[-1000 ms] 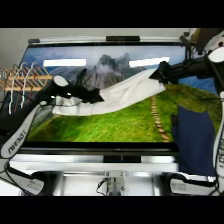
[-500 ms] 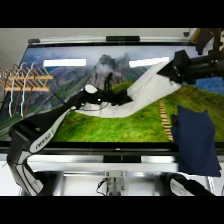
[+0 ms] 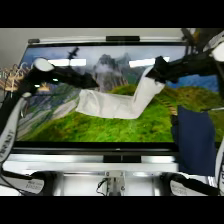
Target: Fold the shirts.
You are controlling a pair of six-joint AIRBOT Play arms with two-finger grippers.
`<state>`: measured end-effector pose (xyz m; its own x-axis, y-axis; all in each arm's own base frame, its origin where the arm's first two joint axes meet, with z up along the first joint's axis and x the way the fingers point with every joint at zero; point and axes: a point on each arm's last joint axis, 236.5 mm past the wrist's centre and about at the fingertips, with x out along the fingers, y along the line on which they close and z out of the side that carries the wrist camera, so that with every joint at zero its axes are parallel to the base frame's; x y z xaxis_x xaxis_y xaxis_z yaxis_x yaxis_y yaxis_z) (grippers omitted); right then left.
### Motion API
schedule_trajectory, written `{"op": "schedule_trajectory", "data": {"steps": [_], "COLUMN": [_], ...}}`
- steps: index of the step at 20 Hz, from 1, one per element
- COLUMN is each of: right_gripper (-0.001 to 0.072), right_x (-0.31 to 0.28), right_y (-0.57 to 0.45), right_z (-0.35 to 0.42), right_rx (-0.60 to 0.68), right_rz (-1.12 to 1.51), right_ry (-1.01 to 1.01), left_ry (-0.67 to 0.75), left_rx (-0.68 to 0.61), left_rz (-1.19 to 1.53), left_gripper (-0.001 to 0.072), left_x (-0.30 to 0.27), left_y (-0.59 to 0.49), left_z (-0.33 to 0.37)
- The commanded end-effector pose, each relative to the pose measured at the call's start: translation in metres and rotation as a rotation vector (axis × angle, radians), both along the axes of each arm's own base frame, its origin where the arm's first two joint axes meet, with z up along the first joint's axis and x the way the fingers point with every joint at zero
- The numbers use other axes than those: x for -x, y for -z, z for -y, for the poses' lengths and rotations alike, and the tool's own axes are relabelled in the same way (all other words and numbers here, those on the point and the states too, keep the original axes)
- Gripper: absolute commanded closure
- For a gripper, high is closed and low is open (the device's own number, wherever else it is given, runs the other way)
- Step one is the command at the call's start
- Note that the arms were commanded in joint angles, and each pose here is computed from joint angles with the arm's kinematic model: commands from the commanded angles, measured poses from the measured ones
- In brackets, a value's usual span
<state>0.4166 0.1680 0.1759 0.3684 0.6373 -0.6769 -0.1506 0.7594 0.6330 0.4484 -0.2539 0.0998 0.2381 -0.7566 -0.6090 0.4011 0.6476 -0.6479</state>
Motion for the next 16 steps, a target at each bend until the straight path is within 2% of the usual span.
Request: {"op": "schedule_trajectory", "data": {"steps": [1,6,9,12,16], "right_gripper": [0.0641,0.0641,0.0641,0.0641,0.0641], "right_x": [-0.028,-0.043,-0.047,-0.055,-0.050], "right_y": [0.031,0.091,0.098,0.090,0.110], "right_z": [-0.052,-0.126,-0.172,-0.200,-0.217], "right_rx": [-0.012,-0.042,-0.157,-0.244,-0.244], "right_rz": [0.031,-0.004,0.000,0.036,-0.005], "right_ry": [-0.031,-0.071,-0.080,-0.040,-0.033], "left_ry": [-0.174,-0.423,-0.525,-0.539,-0.537], "left_rx": [-0.198,-0.241,-0.250,-0.253,-0.252], "left_rz": [0.092,0.160,0.182,0.193,0.192], "left_gripper": [0.0666,0.0666,0.0665,0.0666,0.0666], "left_x": [0.003,0.027,0.039,0.042,0.042], "left_y": [-0.046,-0.103,-0.121,-0.125,-0.125], "left_z": [-0.125,-0.243,-0.278,-0.282,-0.281]}}
